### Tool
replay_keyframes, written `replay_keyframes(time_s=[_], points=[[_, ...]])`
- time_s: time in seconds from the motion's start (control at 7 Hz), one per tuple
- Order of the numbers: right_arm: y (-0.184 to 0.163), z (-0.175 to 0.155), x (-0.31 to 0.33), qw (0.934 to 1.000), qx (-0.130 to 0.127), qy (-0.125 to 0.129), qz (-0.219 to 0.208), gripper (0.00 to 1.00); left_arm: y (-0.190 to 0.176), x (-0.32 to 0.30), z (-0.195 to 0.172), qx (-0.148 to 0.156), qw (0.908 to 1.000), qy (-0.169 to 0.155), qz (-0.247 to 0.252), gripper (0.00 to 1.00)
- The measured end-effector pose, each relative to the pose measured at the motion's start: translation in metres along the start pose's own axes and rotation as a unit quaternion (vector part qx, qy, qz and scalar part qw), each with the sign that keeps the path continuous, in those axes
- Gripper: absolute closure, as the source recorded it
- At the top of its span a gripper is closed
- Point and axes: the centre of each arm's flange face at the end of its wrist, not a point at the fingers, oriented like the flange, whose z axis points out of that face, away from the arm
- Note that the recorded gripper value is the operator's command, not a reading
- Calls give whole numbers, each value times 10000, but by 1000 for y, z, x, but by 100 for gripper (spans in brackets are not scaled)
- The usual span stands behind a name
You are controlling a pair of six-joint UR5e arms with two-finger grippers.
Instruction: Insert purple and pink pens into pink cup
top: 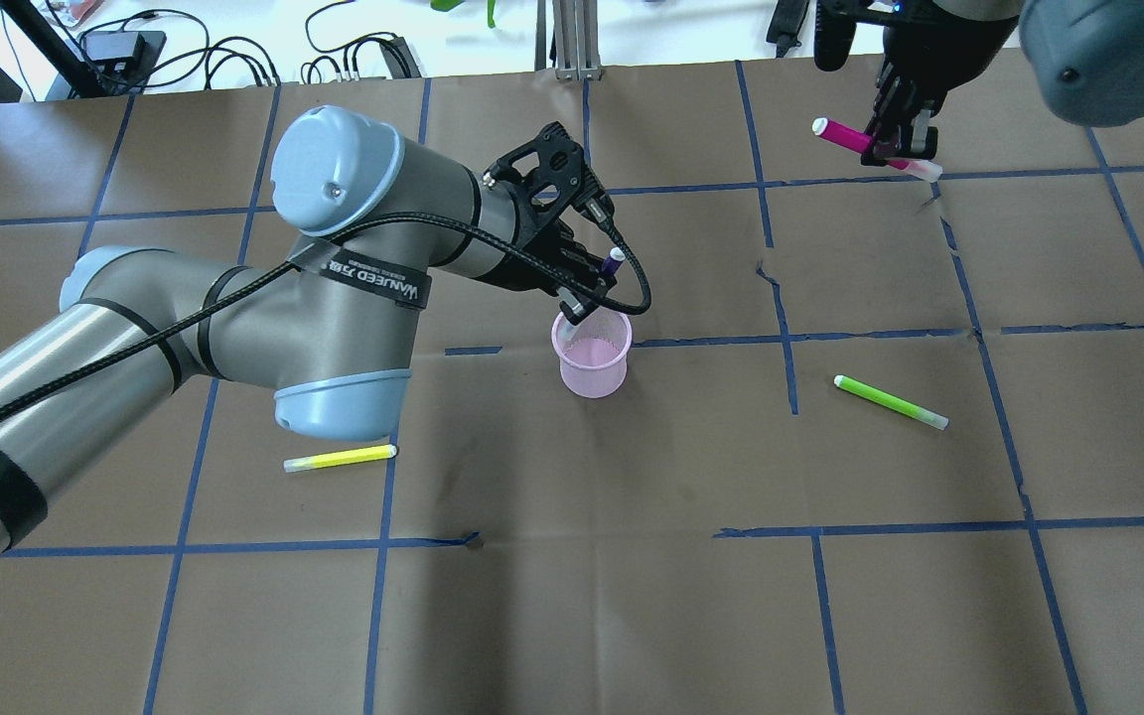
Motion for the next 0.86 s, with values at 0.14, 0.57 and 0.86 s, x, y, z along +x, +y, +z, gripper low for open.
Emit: replay_keyframes(time_s=[0.14,0.57,0.86], points=[[0,0,0,10000,0,0,-6,98,3,-3,11,-31,10000,33,-13,100],[0,0,0,10000,4,-2,-9,100,8,-8,43,-7,10000,6,76,92],[-1,0,-4,9999,9,-34,-108,100,10,-7,50,-34,10000,4,27,16]])
